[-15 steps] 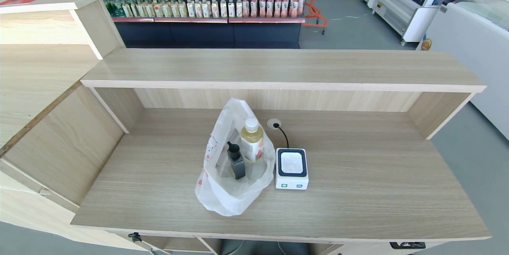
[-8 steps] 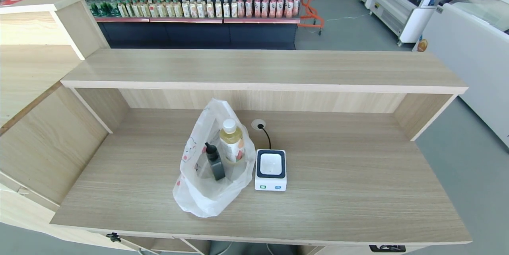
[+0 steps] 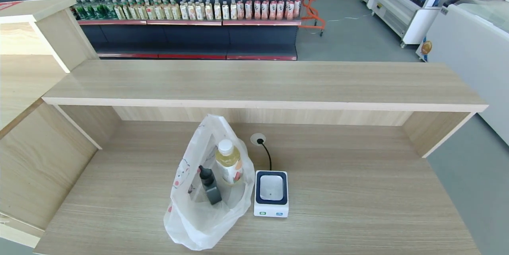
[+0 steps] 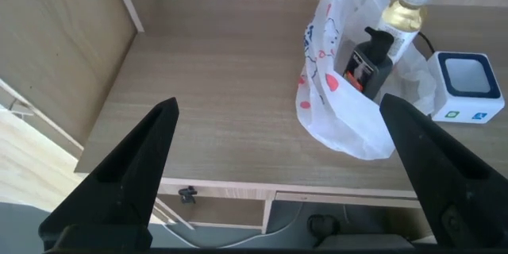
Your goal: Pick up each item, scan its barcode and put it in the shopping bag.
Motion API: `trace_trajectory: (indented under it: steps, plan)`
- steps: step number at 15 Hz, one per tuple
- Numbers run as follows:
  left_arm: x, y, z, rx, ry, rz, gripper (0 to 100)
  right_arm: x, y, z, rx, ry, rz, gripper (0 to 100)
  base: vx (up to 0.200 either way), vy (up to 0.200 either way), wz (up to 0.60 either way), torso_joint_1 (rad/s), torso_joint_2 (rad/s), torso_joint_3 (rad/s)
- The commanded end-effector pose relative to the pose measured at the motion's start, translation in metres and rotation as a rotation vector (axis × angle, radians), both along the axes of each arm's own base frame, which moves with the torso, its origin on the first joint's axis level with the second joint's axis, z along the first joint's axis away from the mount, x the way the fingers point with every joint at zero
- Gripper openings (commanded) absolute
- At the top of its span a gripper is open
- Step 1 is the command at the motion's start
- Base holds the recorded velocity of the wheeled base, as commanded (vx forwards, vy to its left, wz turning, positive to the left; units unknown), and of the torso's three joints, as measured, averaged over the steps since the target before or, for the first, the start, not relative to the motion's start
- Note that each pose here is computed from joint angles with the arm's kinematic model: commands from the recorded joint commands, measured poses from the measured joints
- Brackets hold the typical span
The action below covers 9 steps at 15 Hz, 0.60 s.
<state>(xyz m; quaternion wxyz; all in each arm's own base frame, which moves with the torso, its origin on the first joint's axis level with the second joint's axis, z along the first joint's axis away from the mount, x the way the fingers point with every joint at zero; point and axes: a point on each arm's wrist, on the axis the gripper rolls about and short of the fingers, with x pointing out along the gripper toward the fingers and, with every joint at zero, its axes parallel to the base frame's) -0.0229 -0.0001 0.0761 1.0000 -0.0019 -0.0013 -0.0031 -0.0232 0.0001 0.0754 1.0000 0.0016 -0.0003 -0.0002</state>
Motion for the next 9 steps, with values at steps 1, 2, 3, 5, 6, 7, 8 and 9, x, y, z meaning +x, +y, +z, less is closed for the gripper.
trace_trajectory:
  steps: [1, 2, 3, 5, 6, 7, 8, 9]
  plan:
    - [0.0000, 0.0000, 0.0000, -0.001, -0.001, 0.000, 100, 0.0003, 0.0000, 0.0000, 0.000, 0.004, 0.000, 0, 0.000, 0.000, 0.00, 0.000, 0.00, 0.000]
    - [0.0000, 0.0000, 0.0000, -0.001, -0.001, 0.000, 100, 0.0003, 0.0000, 0.0000, 0.000, 0.004, 0.000, 0, 0.000, 0.000, 0.00, 0.000, 0.00, 0.000]
    - [0.0000, 0.0000, 0.0000, -0.001, -0.001, 0.000, 100, 0.0003, 0.0000, 0.0000, 0.000, 0.004, 0.000, 0, 0.000, 0.000, 0.00, 0.000, 0.00, 0.000]
    - [0.0000, 0.0000, 0.0000, -0.001, -0.001, 0.000, 100, 0.0003, 0.0000, 0.0000, 0.000, 0.004, 0.000, 0, 0.000, 0.000, 0.00, 0.000, 0.00, 0.000]
    - [0.0000, 0.0000, 0.0000, -0.001, -0.001, 0.000, 100, 0.0003, 0.0000, 0.0000, 0.000, 0.004, 0.000, 0, 0.000, 0.000, 0.00, 0.000, 0.00, 0.000]
    - [0.0000, 0.0000, 0.0000, -0.001, -0.001, 0.000, 100, 0.0003, 0.0000, 0.0000, 0.000, 0.004, 0.000, 0, 0.000, 0.000, 0.00, 0.000, 0.00, 0.000]
    - [0.0000, 0.0000, 0.0000, -0.001, -0.001, 0.000, 100, 0.0003, 0.0000, 0.0000, 0.000, 0.004, 0.000, 0, 0.000, 0.000, 0.00, 0.000, 0.00, 0.000]
    - [0.0000, 0.0000, 0.0000, -0.001, -0.001, -0.002, 100, 0.0003, 0.0000, 0.0000, 0.001, 0.004, 0.000, 0, 0.000, 0.000, 0.00, 0.000, 0.00, 0.000]
